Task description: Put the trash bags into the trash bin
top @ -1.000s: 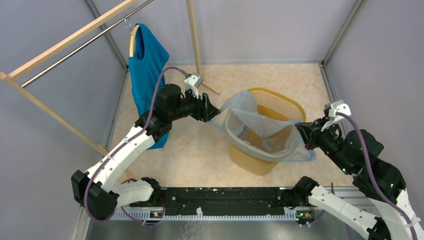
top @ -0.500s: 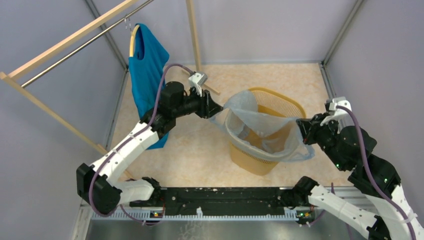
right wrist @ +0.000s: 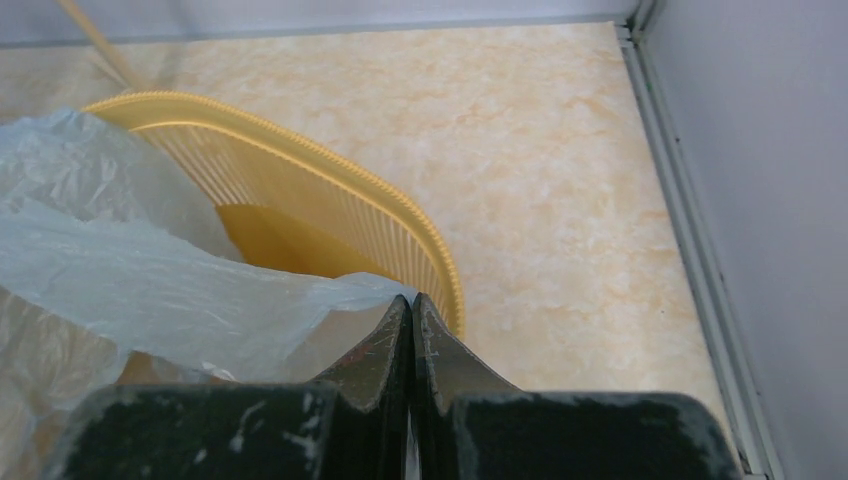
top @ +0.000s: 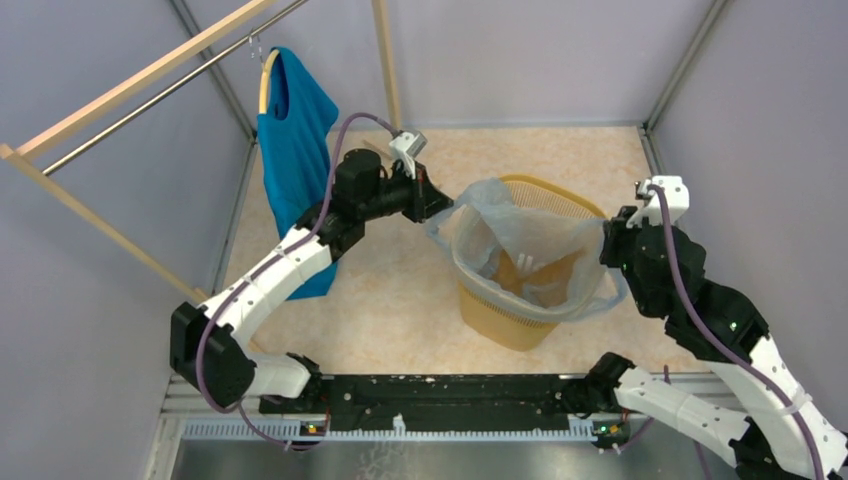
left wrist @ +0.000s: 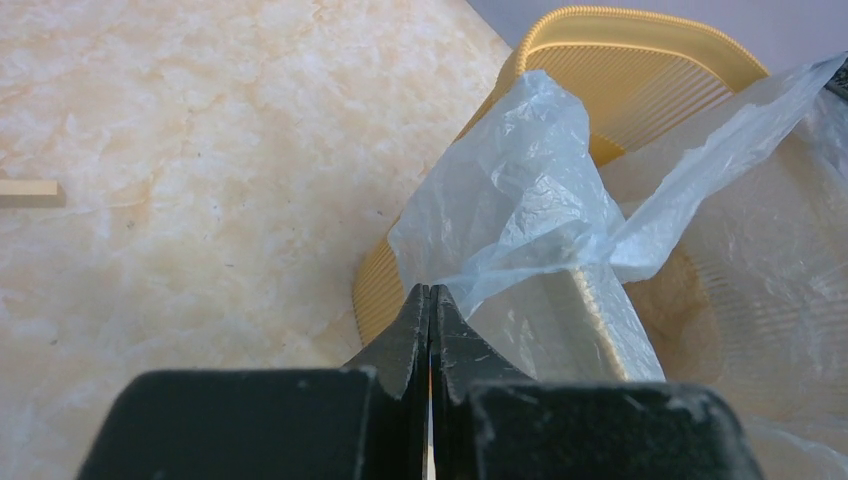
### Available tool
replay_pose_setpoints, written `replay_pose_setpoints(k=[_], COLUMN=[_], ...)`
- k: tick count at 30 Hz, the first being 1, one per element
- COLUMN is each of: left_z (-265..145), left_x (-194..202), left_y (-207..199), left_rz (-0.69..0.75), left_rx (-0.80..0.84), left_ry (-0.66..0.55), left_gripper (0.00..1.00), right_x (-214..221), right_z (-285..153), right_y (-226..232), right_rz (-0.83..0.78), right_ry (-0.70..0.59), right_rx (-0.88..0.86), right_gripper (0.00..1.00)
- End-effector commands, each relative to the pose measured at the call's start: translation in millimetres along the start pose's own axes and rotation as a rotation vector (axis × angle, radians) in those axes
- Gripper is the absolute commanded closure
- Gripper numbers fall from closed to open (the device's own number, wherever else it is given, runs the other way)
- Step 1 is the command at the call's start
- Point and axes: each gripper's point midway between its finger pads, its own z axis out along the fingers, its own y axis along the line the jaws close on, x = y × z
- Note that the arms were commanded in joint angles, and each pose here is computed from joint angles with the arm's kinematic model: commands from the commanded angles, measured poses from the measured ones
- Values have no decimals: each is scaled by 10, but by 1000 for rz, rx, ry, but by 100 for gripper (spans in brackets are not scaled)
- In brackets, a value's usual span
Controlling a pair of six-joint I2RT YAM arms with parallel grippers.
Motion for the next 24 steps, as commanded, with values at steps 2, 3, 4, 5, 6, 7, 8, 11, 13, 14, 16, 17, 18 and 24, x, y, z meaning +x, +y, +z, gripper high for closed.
replay_pose_setpoints(k=[2,3,4,5,6,7,8,11,13,14,16,17,18,24], left_z=[74,92,115,140,161,184,212,277,330,352,399,420,441,555], left_x=[-324,-343,-348,-351,-360,-368,-372,-402,-402,-409,-416,-425,-433,-519], left_y=[-20,-6,12,21,24,34,52,93,117,119,138,132,133,102], left_rz=[9,7,2,-2,-6,-10,-14,-24,-33,-34,-41,-40,-39,-23], left_rx=[-2,-8,-15,-18,-16,-17,-20,-31,-34,-31,-31,-26,-20,22], left_ry=[-79,-77,-72,-67,-64,-63,-61,-63,-56,-53,-44,-42,-39,-34], left_gripper=[100,100,100,100,100,100,100,100,100,100,100,100,100,100], right_x=[-345,-356,-370,-389,-405,-436,-458,-490,-466,-444,-378,-351,-333,-280], right_z=[27,53,78,100,129,150,170,253,356,420,547,594,628,785], right_y=[-189,-181,-178,-179,-169,-170,-167,-201,-245,-276,-312,-341,-367,-458], right_rz=[41,34,29,23,15,11,5,-3,1,10,31,42,53,100], right_ry=[-109,-111,-114,-117,-117,-125,-131,-139,-125,-113,-84,-74,-69,-57], right_rx=[142,151,164,178,190,204,214,256,278,283,270,270,272,290], right_gripper=[100,100,100,100,100,100,100,100,100,100,100,100,100,100])
